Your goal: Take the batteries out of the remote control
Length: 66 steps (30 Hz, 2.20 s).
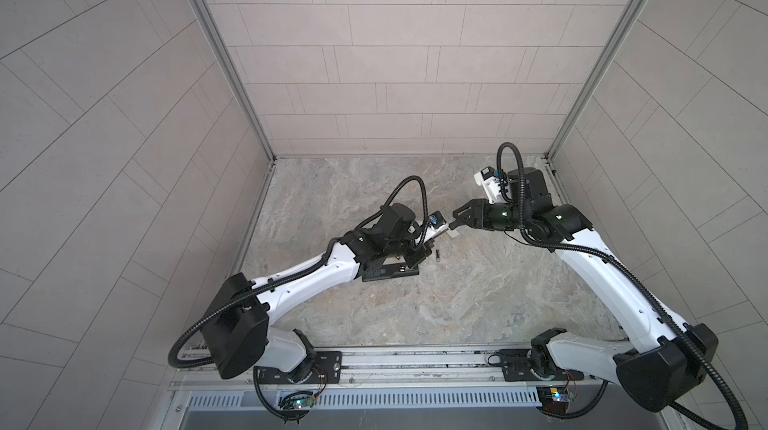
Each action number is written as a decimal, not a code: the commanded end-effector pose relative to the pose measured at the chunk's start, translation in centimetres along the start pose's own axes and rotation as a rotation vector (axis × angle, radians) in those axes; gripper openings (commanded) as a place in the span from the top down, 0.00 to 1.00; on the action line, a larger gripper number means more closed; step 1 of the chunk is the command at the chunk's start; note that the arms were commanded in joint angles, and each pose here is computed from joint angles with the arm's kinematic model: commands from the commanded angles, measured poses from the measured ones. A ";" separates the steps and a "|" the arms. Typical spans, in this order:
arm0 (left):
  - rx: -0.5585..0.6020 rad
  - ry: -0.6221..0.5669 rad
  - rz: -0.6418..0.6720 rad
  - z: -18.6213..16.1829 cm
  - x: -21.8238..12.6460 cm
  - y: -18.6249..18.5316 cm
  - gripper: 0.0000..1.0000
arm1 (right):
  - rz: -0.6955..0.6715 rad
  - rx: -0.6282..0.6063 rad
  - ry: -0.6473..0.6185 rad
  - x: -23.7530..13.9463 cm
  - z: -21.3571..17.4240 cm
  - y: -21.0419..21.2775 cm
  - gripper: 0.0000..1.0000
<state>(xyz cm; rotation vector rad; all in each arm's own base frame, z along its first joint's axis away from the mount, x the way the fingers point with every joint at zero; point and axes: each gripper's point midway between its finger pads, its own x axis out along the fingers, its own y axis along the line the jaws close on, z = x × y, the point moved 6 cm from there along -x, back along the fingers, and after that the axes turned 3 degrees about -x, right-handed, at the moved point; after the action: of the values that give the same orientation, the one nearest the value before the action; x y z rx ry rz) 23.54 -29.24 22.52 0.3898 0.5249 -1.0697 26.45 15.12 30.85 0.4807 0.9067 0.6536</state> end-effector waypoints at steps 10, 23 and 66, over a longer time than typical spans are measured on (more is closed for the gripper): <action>0.009 -0.049 0.000 1.8 -0.8 0.3 0.97 | 0.019 0.040 0.063 0.7 -0.1 -0.2 0.84; -0.229 -0.002 0.306 -2.8 -8.3 4.0 0.34 | -0.098 0.190 -0.088 0.9 0.6 -3.3 0.87; 0.055 -0.053 0.205 2.7 4.1 -0.9 1.00 | -0.114 0.396 -0.058 1.9 -0.5 -3.7 0.81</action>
<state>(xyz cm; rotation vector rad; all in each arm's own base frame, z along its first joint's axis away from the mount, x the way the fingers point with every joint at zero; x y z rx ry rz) 24.90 -33.58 21.07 0.4803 0.4126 -0.8551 28.46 13.66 26.10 0.7753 1.0244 0.3154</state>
